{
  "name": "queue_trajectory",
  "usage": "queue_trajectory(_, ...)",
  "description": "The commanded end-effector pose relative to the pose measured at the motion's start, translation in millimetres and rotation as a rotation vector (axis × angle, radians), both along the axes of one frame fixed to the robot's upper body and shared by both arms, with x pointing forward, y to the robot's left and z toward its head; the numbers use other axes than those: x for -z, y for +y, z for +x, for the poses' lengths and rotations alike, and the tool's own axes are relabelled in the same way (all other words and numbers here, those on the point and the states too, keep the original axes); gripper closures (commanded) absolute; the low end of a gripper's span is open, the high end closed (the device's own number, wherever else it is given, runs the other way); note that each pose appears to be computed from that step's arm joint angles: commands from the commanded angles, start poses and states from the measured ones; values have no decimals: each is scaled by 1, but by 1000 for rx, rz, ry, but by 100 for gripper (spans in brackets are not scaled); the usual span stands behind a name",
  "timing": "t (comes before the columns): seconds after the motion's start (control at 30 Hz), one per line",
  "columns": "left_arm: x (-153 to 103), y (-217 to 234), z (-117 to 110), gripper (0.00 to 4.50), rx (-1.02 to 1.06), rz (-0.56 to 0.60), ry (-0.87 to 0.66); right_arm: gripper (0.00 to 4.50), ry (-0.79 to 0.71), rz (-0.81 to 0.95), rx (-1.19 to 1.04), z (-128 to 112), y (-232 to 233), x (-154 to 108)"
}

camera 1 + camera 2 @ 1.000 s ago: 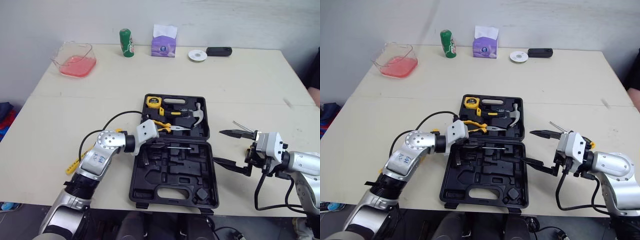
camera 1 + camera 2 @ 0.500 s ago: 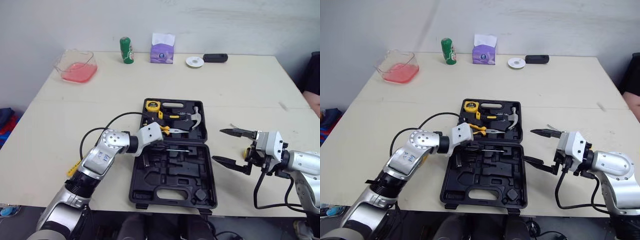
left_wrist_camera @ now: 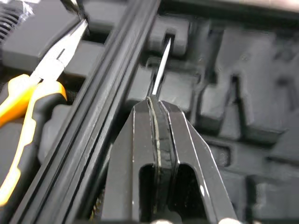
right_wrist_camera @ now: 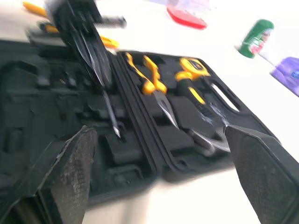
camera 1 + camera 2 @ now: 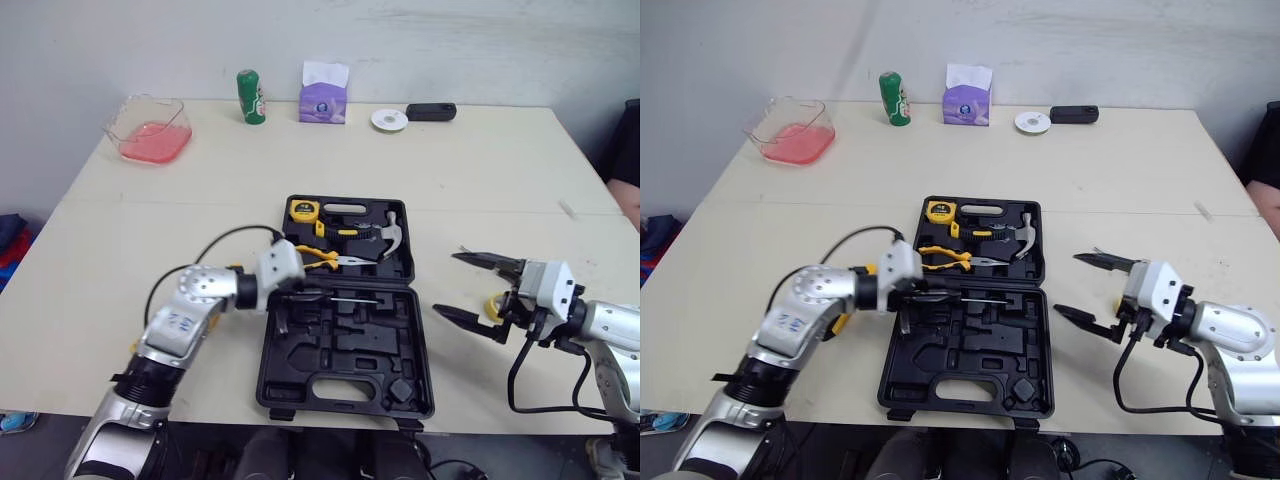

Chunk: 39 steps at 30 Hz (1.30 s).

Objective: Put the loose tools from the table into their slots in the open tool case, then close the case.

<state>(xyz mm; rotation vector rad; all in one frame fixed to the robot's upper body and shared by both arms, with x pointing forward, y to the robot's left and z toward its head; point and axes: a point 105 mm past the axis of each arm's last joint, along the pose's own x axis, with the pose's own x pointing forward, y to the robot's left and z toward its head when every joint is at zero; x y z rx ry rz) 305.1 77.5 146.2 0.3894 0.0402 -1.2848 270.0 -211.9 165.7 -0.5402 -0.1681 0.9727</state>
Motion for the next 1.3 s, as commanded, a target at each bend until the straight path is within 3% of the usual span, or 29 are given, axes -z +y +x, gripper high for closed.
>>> queue_trajectory(0.03,-46,33,-2,288,-37,-75,-144,0,-103,10,132,0,-34,-13)
queue_trajectory(0.23,-36,108,-8,21,-306,-117,-91,0,-165,40,310,-12,-83,-22)
queue_trajectory(0.27,-33,124,-10,10,-381,-121,-107,0,-171,44,368,-14,-96,-20)
queue_trajectory(0.43,-24,205,-27,10,-747,-55,-257,0,-211,66,660,-31,-153,-6)
queue_trajectory(0.57,-5,254,-66,10,-970,-41,-188,0,-199,40,867,-57,-194,11)
queue_trajectory(0.67,3,286,-94,10,-1146,-111,-156,0,-200,14,991,-76,-217,19)
queue_trajectory(0.77,9,300,-112,10,-1219,-95,-159,0,-194,1,1047,-85,-228,24)
queue_trajectory(0.93,45,355,-184,10,-1570,-123,-85,0,-127,40,1265,-126,-260,49)
queue_trajectory(1.13,47,361,-188,10,-1624,-185,-105,0,-77,74,1356,-145,-266,67)
queue_trajectory(1.3,45,355,-175,10,-1576,-198,-110,0,-101,108,1316,-128,-257,65)
